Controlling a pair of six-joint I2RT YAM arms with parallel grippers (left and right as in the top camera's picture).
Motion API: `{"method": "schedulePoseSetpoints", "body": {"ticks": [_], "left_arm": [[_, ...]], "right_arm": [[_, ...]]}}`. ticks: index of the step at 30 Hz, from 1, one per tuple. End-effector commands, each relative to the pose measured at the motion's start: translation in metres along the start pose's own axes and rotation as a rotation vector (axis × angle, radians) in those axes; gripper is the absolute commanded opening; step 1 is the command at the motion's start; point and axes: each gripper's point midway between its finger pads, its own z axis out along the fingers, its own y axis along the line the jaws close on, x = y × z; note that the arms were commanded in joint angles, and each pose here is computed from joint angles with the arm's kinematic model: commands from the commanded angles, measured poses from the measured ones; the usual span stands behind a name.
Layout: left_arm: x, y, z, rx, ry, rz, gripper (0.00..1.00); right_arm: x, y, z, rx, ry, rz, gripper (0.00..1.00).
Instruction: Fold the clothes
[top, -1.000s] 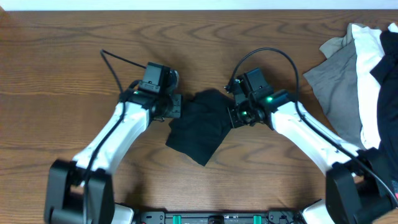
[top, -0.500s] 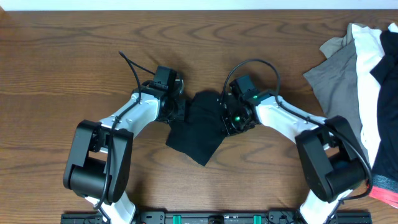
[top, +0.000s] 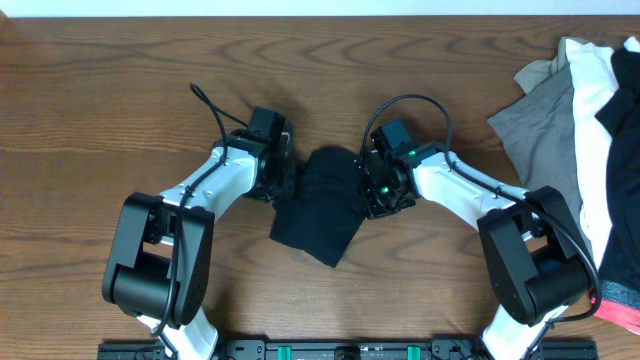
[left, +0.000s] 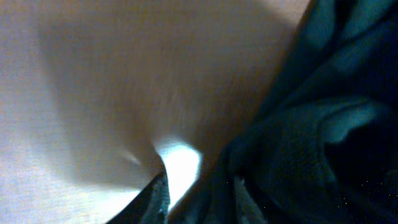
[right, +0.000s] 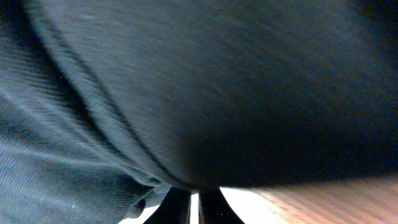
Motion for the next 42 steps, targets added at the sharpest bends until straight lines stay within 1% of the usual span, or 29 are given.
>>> {"method": "schedulePoseSetpoints", "body": {"ticks": [1,4,7,9,10,11,12,16,20,24,28,34,39,42], "left_arm": [[0.028,0.018,0.014,-0.066,0.109,-0.034,0.30],[0.028,0.016,0.004,-0.062,0.097,-0.032,0.29],[0.018,0.009,-0.017,-0.041,0.028,-0.021,0.29],[0.009,0.003,-0.036,-0.022,-0.039,-0.009,0.35],[0.004,0.000,-0.045,-0.012,-0.075,-0.003,0.43],[0.000,-0.003,-0.053,-0.002,-0.108,0.003,0.56],[-0.004,-0.006,-0.061,0.008,-0.141,0.008,0.65],[-0.017,-0.013,-0.084,0.037,-0.238,0.025,0.73],[-0.019,-0.014,-0.082,0.038,-0.241,0.026,0.73],[-0.020,-0.014,-0.068,0.047,-0.213,0.034,0.74],[-0.024,-0.029,-0.046,0.150,-0.171,0.060,0.73],[-0.022,-0.019,-0.005,0.172,-0.087,0.019,0.73],[-0.010,-0.041,0.015,0.339,0.005,0.013,0.72],[-0.001,-0.056,0.018,0.430,0.045,0.056,0.68]], "right_arm": [[0.000,-0.058,0.001,0.232,-0.007,0.045,0.11],[-0.001,-0.067,-0.003,0.240,-0.012,0.071,0.12],[-0.003,-0.075,-0.012,0.240,-0.025,0.101,0.14],[-0.005,-0.077,-0.020,0.239,-0.043,0.111,0.14],[-0.007,-0.077,-0.026,0.238,-0.058,0.112,0.14],[-0.009,-0.075,-0.030,0.237,-0.073,0.110,0.14],[-0.012,-0.073,-0.035,0.235,-0.088,0.106,0.14],[-0.018,-0.065,-0.050,0.226,-0.139,0.090,0.15],[-0.016,-0.064,-0.054,0.226,-0.136,0.091,0.15],[-0.012,-0.065,-0.054,0.228,-0.120,0.095,0.15],[-0.009,-0.065,-0.053,0.229,-0.112,0.097,0.15],[-0.004,-0.065,-0.053,0.231,-0.091,0.101,0.15],[-0.004,-0.065,-0.053,0.232,-0.089,0.102,0.15],[-0.003,-0.065,-0.053,0.232,-0.088,0.102,0.15]]}}
